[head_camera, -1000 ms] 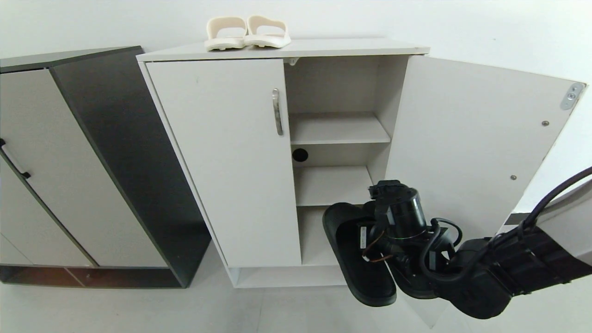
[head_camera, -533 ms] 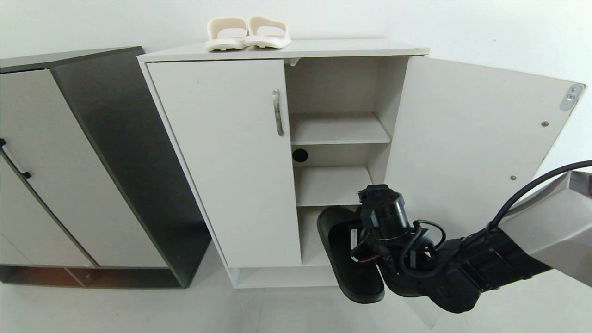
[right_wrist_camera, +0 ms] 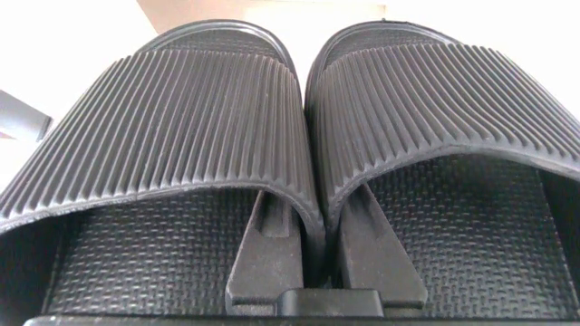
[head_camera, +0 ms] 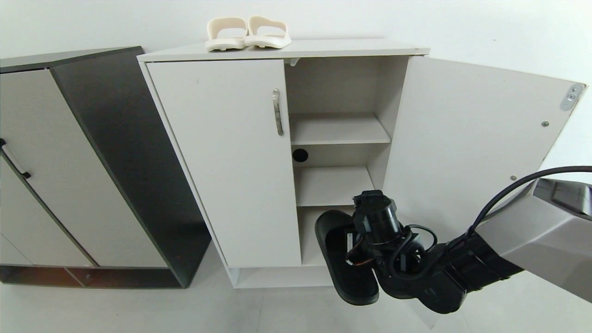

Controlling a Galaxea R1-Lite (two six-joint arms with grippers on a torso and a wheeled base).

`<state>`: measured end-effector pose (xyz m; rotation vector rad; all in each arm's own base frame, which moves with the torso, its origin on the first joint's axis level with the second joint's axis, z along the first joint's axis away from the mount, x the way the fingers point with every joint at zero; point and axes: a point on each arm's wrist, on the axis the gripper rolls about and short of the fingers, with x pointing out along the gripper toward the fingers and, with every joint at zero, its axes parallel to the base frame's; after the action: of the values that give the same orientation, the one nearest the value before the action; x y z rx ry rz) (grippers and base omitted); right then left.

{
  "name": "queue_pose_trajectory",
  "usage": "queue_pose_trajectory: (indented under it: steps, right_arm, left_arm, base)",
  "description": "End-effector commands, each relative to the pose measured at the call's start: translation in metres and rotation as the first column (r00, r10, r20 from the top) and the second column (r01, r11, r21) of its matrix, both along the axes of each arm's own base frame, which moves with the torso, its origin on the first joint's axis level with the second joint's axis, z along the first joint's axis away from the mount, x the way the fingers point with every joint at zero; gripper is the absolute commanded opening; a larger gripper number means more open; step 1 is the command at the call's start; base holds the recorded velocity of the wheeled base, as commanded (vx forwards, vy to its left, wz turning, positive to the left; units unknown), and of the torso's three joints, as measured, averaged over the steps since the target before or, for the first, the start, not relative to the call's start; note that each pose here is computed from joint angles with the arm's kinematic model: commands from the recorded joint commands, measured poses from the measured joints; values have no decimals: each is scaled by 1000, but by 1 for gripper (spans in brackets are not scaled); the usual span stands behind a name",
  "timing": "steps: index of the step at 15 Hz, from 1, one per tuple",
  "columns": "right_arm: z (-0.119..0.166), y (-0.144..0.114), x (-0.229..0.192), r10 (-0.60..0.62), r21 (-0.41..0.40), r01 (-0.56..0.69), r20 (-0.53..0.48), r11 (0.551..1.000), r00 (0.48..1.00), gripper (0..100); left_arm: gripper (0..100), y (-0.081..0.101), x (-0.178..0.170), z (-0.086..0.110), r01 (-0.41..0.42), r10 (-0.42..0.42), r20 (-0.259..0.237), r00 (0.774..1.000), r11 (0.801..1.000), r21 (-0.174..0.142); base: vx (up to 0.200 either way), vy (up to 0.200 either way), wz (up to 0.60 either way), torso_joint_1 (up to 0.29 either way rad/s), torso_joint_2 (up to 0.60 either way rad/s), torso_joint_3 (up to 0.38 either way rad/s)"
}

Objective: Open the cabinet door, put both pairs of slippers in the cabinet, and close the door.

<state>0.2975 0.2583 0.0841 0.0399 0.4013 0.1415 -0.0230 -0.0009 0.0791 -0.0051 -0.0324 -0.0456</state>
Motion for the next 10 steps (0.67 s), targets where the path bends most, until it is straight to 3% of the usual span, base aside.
queue_pose_trajectory:
  steps: [1,7,10]
  right_arm:
    - [-3,2,1,1,1,-1,1,1000,1000,0]
    - [-10,7,5,4,0,-4,-1,1000,1000,0]
    - [-10,7,5,4,0,-4,-1,1000,1000,0]
  left_arm:
    - [0,0,0,0,0,-1,-2,1000,1000,0]
    - [0,0,0,0,2,-2,-16,1000,1000,0]
    - [0,0,0,0,0,0,-17,1000,1000,0]
  base:
    - [0,0,0,0,0,0]
    - [0,0,0,0,0,0]
    - [0,0,0,7,2,-160]
